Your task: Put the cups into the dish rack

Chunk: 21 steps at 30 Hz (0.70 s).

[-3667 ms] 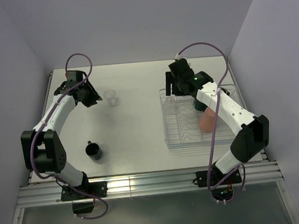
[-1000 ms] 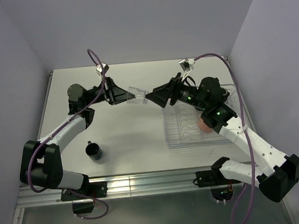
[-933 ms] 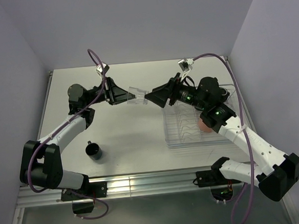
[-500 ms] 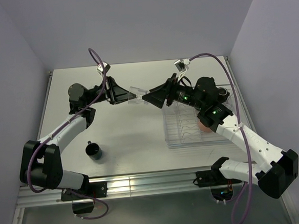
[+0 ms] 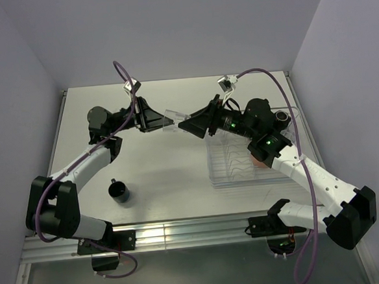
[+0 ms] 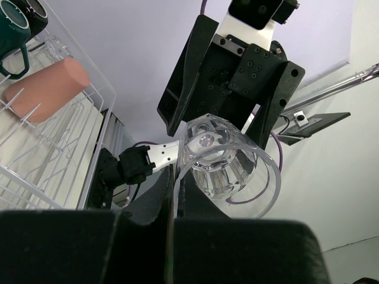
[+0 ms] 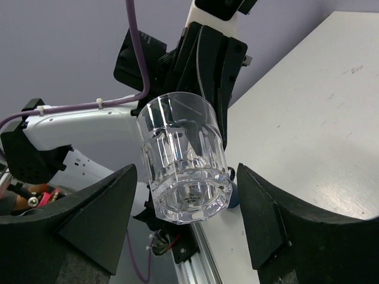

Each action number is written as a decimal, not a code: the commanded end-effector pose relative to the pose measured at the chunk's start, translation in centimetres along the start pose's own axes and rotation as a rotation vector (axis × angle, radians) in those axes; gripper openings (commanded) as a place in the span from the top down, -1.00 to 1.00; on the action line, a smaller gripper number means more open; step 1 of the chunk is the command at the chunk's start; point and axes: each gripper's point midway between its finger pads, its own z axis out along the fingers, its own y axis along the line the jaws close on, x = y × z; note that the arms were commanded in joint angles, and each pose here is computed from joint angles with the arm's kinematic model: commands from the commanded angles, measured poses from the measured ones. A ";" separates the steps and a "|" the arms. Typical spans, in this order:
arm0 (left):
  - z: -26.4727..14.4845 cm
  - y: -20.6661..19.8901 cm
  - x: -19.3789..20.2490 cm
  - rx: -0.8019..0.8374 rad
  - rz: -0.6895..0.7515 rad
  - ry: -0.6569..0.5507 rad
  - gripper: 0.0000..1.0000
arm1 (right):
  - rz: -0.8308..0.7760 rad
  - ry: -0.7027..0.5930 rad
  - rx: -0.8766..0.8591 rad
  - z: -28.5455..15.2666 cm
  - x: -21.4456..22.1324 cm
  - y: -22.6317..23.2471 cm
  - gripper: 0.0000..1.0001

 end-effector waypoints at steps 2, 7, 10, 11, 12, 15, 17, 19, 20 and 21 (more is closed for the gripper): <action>0.5 -2.1 -0.7 0.055 0.085 -0.010 1.00 | -0.022 -0.016 -0.053 0.2 -0.3 1.2 -0.50; 0.6 -1.9 -0.6 0.060 0.081 -0.009 1.00 | -0.021 -0.017 -0.052 0.2 -0.3 1.2 -0.40; 0.7 -1.9 -0.5 0.064 0.078 -0.009 1.00 | -0.018 -0.018 -0.051 0.2 -0.3 1.1 -0.26; 0.7 -1.9 -0.5 0.065 0.074 -0.008 0.99 | -0.014 -0.015 -0.050 0.3 -0.3 1.1 -0.19; 0.7 -1.9 -0.5 0.068 0.075 -0.008 1.00 | -0.011 -0.012 -0.049 0.4 -0.2 1.0 -0.05; 0.7 -1.9 -0.4 0.070 0.070 -0.006 1.00 | 0.000 -0.009 -0.050 0.5 -0.1 1.0 0.34; 0.7 -1.8 -0.3 0.073 0.071 -0.004 0.99 | 0.006 -0.013 -0.042 0.5 -0.2 0.8 0.62; 0.6 -1.7 -0.2 0.069 0.064 -0.003 0.82 | 0.013 -0.018 -0.025 0.4 -0.2 0.6 0.95; 0.6 -1.6 -0.2 0.065 0.068 -0.006 0.73 | 0.014 -0.021 -0.013 0.3 -0.3 0.5 1.00; 0.6 -1.5 -0.2 0.060 0.068 -0.008 0.55 | 0.009 -0.039 0.002 0.1 -0.7 0.5 1.00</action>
